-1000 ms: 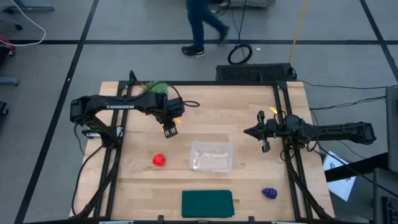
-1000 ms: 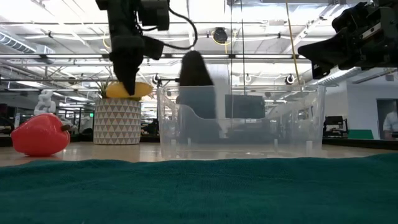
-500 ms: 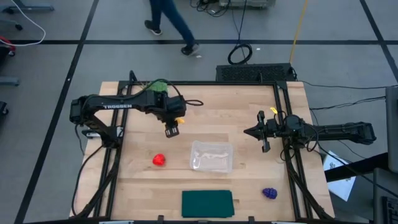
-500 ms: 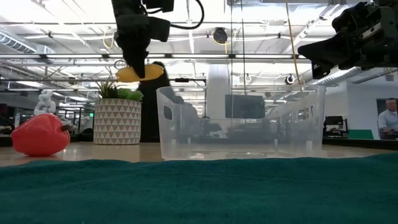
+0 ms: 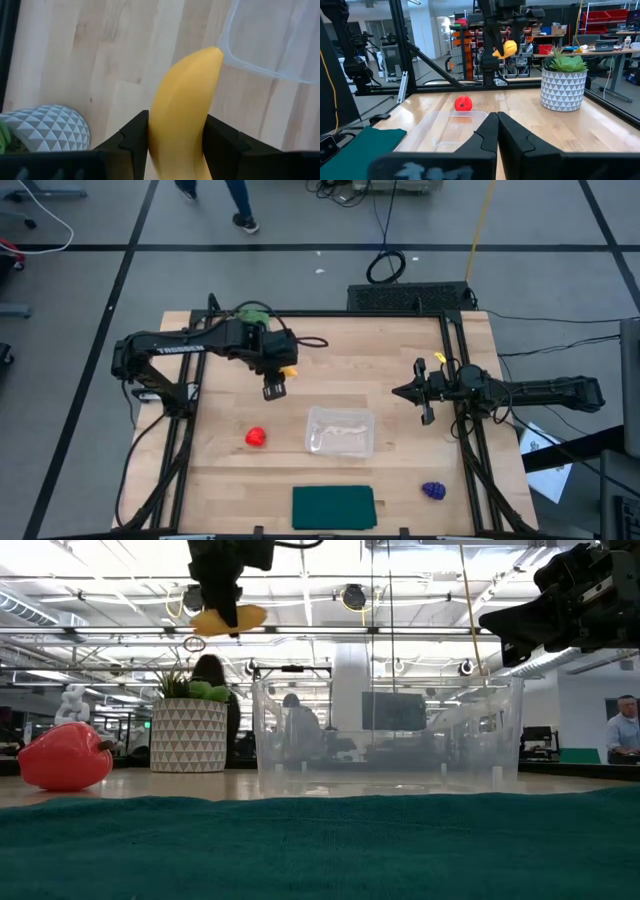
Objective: Pick and placing Produce into tupperware
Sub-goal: Put the banana into the transparent bin
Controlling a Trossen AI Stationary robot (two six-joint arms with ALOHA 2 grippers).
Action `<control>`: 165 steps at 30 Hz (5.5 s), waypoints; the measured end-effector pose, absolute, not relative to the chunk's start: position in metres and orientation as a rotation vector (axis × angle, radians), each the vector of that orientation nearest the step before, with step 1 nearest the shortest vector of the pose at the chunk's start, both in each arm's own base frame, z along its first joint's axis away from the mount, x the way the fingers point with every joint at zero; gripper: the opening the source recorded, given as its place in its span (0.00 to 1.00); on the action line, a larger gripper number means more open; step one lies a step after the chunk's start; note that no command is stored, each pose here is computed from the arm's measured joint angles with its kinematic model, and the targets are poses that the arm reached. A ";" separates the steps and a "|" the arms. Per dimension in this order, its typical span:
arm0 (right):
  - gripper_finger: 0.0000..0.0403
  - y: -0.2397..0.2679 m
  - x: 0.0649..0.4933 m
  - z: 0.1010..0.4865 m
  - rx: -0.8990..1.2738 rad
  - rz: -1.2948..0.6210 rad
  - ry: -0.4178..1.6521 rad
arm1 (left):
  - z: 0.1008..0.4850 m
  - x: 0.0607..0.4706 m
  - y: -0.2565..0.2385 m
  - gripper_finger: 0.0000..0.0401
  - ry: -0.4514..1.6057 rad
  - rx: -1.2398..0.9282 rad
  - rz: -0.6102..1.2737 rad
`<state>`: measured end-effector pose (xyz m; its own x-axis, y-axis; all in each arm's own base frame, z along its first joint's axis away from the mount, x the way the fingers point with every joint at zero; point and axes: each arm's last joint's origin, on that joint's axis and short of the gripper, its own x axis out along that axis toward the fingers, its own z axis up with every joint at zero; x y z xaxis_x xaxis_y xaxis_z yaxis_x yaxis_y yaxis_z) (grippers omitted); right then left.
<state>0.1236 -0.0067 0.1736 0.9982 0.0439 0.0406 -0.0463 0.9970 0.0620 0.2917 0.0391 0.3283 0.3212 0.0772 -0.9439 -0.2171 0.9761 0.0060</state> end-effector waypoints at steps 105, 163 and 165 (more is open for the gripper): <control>0.00 -0.007 0.124 0.174 0.088 0.046 -0.046 | 0.359 0.283 -0.014 0.38 0.388 -0.065 -0.242; 0.00 -0.007 0.124 0.174 0.080 0.046 -0.047 | 0.371 0.365 0.016 0.38 0.568 -0.071 -0.203; 0.00 -0.007 0.124 0.174 0.081 0.046 -0.045 | 0.364 0.372 0.018 0.38 0.581 -0.076 -0.204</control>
<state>0.1237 -0.0067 0.1742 0.9979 0.0441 0.0467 -0.0477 0.9957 0.0795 0.3718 0.0177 0.3639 0.8163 -0.2129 -0.5370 0.1704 0.9770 -0.1283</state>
